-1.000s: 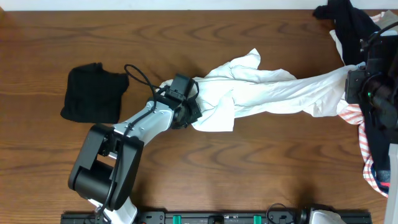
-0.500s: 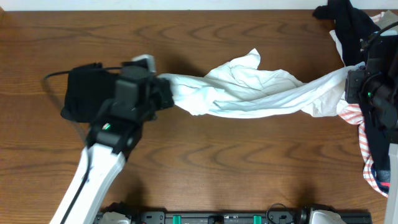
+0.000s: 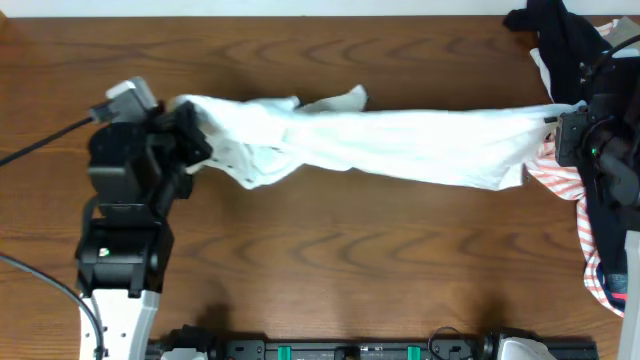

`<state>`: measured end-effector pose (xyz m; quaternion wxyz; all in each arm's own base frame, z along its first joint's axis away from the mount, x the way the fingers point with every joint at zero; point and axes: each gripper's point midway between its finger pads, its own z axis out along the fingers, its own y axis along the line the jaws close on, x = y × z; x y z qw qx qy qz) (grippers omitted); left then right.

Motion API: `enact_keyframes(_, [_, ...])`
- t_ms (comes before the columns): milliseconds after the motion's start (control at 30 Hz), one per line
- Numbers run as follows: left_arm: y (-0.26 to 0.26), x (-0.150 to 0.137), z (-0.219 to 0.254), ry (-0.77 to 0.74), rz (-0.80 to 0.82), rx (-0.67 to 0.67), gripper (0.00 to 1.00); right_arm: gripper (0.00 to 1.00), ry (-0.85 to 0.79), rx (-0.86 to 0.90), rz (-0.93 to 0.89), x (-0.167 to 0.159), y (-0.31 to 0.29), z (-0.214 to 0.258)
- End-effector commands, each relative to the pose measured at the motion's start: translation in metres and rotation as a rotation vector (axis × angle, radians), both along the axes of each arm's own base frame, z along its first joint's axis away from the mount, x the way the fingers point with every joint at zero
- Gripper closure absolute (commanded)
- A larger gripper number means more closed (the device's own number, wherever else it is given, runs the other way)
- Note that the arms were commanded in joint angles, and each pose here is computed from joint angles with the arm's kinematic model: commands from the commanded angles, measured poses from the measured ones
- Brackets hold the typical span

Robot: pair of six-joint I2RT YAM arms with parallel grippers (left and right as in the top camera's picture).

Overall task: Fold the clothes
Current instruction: 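Lift the white shirt with both grippers and lay it flat across the table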

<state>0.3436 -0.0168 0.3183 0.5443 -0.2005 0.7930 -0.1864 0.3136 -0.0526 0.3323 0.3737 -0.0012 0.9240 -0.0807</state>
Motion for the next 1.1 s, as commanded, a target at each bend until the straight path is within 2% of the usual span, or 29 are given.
enact_keyframes(0, [0.002, -0.003, 0.052, -0.134, -0.019, 0.009, 0.94, 0.99, -0.019, -0.005, -0.037, 0.000, -0.006, 0.006])
enact_keyframes(300, [-0.003, -0.007, 0.093, -0.235, -0.045, -0.001, 0.94, 0.99, -0.018, -0.007, -0.039, 0.000, -0.006, 0.006])
enact_keyframes(533, [-0.023, -0.018, 0.113, -0.277, -0.161, -0.023, 0.94, 0.99, -0.047, 0.034, -0.031, 0.000, 0.000, 0.011])
enact_keyframes(633, [-0.029, -0.031, 0.126, -0.281, -0.198, -0.011, 0.94, 0.99, -0.096, 0.069, 0.010, -0.008, 0.011, 0.025])
enact_keyframes(800, [-0.028, -0.047, 0.135, -0.267, -0.212, 0.076, 0.94, 0.99, -0.232, 0.029, -0.015, -0.024, 0.007, 0.063])
enact_keyframes(933, [-0.014, -0.034, 0.124, -0.224, -0.136, 0.104, 0.94, 0.99, -0.280, -0.002, -0.045, -0.018, -0.001, 0.075])
enact_keyframes(1067, [-0.012, 0.003, 0.088, -0.106, -0.135, 0.097, 0.94, 0.99, -0.205, 0.007, -0.046, 0.009, -0.005, 0.051])
